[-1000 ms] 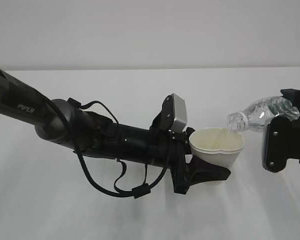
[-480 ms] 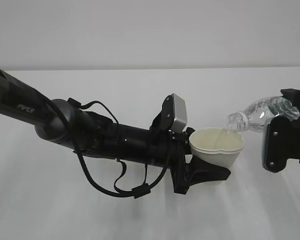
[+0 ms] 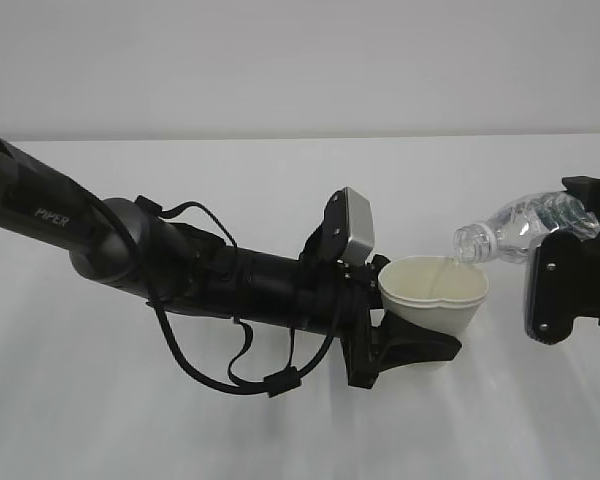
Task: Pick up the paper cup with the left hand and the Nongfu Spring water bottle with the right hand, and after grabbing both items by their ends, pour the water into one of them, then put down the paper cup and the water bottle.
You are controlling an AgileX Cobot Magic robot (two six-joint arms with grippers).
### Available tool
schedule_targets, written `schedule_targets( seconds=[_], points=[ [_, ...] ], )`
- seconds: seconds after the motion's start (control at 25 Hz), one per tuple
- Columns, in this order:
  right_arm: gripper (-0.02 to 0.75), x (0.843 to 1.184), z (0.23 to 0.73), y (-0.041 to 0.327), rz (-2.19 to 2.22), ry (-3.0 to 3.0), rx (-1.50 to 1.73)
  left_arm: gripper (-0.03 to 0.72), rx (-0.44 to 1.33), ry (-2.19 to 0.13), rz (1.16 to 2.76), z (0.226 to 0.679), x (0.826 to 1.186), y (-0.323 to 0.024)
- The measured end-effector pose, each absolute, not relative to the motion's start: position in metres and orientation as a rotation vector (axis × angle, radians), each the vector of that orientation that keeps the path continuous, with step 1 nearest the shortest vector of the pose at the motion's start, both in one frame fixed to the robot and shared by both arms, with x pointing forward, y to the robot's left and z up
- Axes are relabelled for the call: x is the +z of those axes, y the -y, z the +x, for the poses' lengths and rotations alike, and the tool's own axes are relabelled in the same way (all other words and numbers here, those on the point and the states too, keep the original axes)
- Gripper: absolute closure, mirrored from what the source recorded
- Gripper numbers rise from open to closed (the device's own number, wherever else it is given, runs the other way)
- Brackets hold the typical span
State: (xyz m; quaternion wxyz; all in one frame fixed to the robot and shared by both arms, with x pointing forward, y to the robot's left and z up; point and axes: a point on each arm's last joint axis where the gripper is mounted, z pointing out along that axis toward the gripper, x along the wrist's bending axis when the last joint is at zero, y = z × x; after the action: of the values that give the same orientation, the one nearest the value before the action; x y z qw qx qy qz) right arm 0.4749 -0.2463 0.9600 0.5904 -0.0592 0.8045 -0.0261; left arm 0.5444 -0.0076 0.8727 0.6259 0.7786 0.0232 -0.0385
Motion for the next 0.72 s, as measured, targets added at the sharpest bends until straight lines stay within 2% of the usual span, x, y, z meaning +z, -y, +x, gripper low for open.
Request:
schedule_targets(
  seconds=[0.72],
  points=[
    [0.318,0.9601,0.4749,0.2464,-0.138,-1.871,-0.061,0.261,-0.088,-0.053,1.786,0.5444,0.8727,0.0076]
  ],
)
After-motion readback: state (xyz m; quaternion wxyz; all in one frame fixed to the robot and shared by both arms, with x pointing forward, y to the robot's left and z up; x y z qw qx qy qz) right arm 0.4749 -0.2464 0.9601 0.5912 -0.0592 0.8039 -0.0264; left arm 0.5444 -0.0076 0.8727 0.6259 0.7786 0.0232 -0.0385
